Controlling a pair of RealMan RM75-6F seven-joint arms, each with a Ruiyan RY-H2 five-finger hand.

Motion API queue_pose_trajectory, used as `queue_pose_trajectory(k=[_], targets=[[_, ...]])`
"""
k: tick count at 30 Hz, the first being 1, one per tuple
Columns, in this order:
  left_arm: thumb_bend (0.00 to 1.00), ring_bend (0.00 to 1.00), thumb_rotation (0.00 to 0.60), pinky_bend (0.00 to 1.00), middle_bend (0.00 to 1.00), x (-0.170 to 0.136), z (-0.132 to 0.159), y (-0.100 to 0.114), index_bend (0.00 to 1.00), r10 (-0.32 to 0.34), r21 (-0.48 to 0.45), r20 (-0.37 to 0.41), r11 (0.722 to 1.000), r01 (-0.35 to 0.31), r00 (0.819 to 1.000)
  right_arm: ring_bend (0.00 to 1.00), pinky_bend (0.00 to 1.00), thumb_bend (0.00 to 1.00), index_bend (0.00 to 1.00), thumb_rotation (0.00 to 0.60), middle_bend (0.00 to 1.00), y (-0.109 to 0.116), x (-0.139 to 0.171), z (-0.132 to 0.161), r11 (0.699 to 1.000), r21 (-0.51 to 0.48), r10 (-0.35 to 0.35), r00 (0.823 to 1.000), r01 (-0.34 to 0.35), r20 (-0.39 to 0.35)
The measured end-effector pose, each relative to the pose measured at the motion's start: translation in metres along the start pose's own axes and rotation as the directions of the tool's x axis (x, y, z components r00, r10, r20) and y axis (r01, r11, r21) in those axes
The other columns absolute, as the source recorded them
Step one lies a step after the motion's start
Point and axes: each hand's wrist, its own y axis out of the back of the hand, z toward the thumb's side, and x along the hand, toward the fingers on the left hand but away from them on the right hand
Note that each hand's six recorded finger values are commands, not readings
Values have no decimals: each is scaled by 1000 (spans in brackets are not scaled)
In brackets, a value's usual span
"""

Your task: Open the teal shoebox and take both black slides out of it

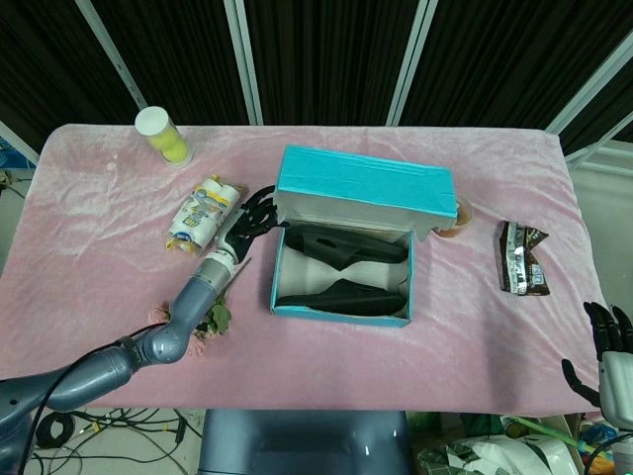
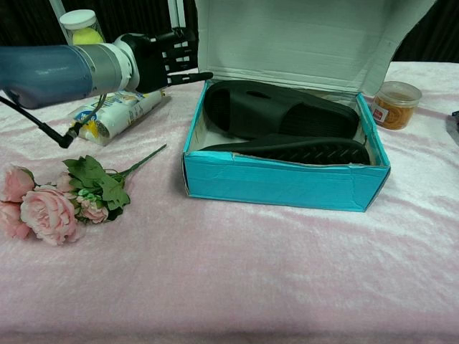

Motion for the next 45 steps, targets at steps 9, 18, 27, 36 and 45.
queue_pose_trajectory(k=[9,18,27,36,45], targets=[[387,0,600,202,50,-6,21,4,0,-41,-183,-44,983,32,998,0,181,262,0,600,100,-1,0,-1,1000,-5,3,1000,-3,0],[185,0,600,179,28,-14,17,12,0,-71,-105,-117,993,58,991,0,181,262,0,600,100,-1,0,-2,1000,-9,2,1000,-2,2],[187,69,600,246,182,-36,21,27,141,-52,425,-45,903,66,998,0,181,262,0,600,100,-3,-3,-2,1000,-11,6,1000,-7,-9],[218,122,600,235,255,-44,37,21,218,-45,876,136,473,-99,990,0,181,262,0,600,100,-5,-2,-1,1000,-13,11,1000,-11,-19],[220,141,600,168,283,-17,29,-40,243,-94,986,165,51,-161,982,0,181,261,0,600,100,-4,3,-7,1000,-18,8,1000,-8,-9]])
